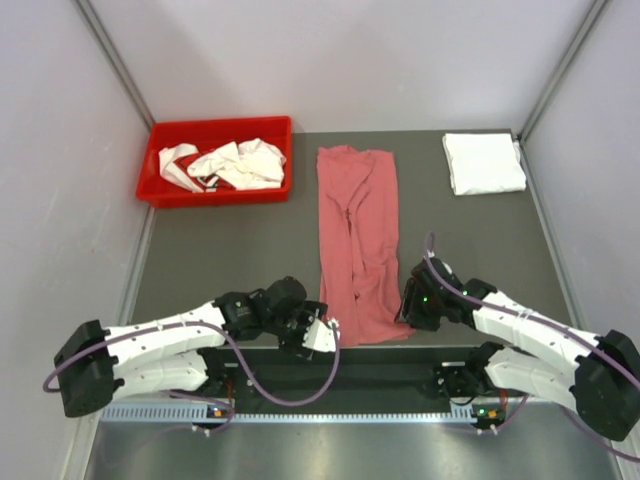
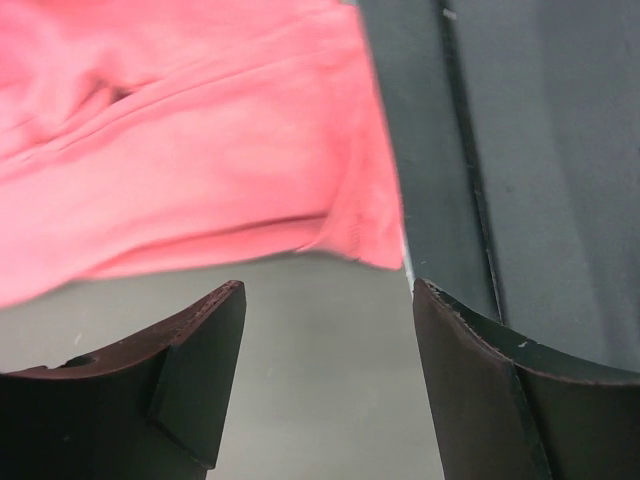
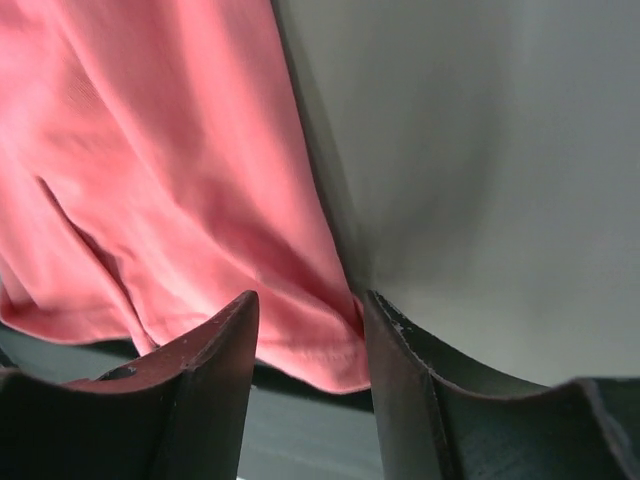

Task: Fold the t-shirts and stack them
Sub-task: Fold the tshirt

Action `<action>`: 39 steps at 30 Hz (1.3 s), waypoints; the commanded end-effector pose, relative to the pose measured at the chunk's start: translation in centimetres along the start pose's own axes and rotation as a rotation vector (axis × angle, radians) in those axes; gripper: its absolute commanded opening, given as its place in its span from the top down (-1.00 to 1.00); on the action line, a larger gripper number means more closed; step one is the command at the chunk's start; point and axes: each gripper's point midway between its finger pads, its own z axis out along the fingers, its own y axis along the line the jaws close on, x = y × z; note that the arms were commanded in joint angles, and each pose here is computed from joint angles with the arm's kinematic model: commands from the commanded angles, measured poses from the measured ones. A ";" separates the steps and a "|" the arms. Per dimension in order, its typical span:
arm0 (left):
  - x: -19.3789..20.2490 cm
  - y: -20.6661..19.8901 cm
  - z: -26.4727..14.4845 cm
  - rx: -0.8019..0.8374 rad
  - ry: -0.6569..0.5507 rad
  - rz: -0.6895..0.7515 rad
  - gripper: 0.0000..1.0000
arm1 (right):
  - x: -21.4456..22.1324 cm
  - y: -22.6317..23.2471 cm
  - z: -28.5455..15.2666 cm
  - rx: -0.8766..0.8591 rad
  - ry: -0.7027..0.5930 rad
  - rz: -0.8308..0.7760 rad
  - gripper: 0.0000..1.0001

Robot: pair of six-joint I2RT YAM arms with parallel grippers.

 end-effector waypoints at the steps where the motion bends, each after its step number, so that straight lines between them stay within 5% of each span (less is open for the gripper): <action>1: -1.7 0.4 1.5 -0.021 -0.109 0.164 -0.48 | 2.5 -0.3 -0.3 -0.002 0.081 0.032 0.07; 11: 0.1 -1.5 4.2 0.027 -0.063 0.253 -0.40 | 4.8 -0.5 0.0 -0.007 0.156 0.008 0.09; 16: 1.0 -3.1 5.0 0.062 -0.040 0.252 0.13 | 5.7 -0.6 0.3 -0.037 0.184 0.015 0.22; 18: 1.2 -3.3 5.1 0.068 -0.036 0.236 0.31 | 5.7 -0.3 0.4 -0.052 0.183 0.022 0.46; 21: 1.0 -2.7 5.1 0.038 -0.027 0.210 1.00 | 5.2 0.9 0.0 -0.098 0.177 0.014 0.81; 23: 0.7 -1.9 4.9 0.006 -0.020 0.191 1.00 | 5.0 1.4 -0.6 -0.113 0.172 0.004 1.00; 32: -2.0 5.4 1.1 -0.286 -0.032 0.016 1.00 | -0.9 5.5 -3.7 -0.144 0.063 -0.104 1.00; 39: -0.6 13.6 -1.2 -0.431 -0.036 -0.188 1.00 | -11.7 8.3 -4.3 -0.148 -0.126 -0.180 1.00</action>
